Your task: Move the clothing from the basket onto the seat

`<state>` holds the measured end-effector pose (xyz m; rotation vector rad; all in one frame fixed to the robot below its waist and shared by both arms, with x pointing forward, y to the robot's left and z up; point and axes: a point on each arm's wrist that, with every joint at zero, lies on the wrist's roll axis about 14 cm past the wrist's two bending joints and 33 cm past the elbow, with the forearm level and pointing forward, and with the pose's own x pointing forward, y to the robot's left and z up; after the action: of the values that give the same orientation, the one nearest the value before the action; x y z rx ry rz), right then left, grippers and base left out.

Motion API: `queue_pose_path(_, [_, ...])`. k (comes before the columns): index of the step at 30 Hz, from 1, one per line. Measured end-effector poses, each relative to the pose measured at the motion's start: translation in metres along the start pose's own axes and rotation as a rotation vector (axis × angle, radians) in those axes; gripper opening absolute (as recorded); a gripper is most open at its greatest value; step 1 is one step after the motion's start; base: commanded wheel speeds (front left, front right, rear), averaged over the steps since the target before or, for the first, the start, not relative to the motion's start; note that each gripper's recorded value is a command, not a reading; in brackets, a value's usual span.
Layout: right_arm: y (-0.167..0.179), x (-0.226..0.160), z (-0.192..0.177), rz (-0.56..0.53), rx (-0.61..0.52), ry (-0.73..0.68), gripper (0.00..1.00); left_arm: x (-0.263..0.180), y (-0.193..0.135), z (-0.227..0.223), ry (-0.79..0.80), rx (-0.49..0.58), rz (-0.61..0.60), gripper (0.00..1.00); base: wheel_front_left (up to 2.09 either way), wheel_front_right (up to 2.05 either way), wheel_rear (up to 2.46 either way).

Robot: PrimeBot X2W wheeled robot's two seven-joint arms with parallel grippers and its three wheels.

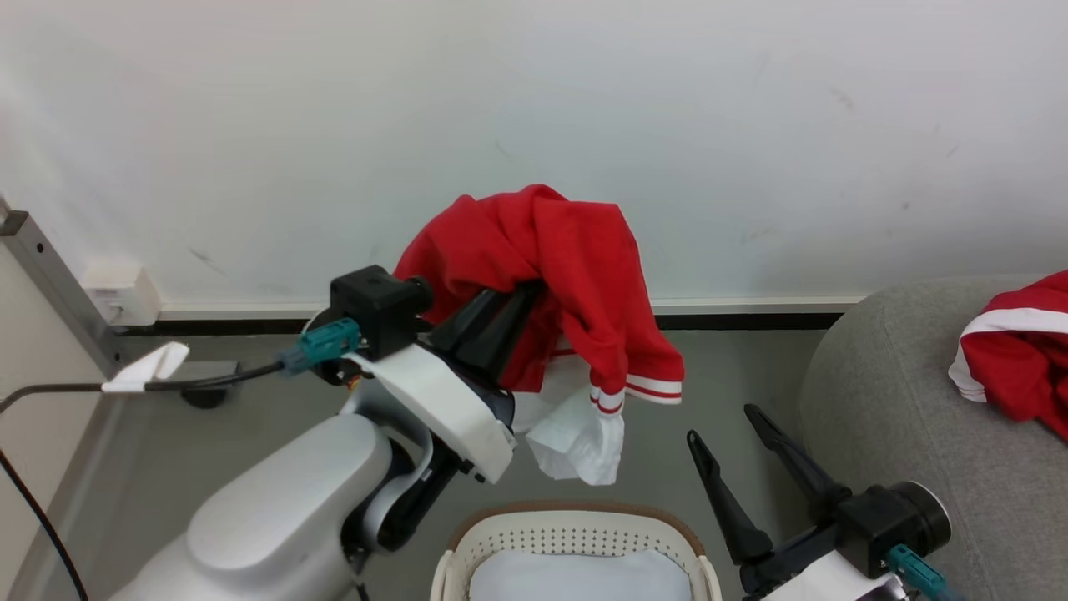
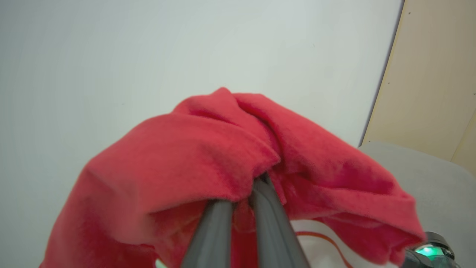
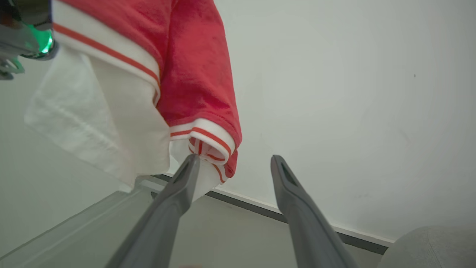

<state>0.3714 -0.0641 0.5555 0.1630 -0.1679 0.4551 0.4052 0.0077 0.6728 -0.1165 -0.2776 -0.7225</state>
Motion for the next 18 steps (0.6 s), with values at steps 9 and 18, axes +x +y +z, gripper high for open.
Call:
queue_pose_path(9, [0.016, 0.016, -0.015, 0.103, -0.158, 0.066, 1.00, -0.015, -0.019, -0.018, 0.053, -0.041, -0.022, 0.00, 0.00, 0.00, 0.00])
queue_pose_path(18, [0.031, 0.029, -0.034, 0.182, -0.217, 0.122, 1.00, -0.032, -0.037, -0.031, 0.097, -0.068, -0.035, 0.00, 0.00, 0.00, 0.00])
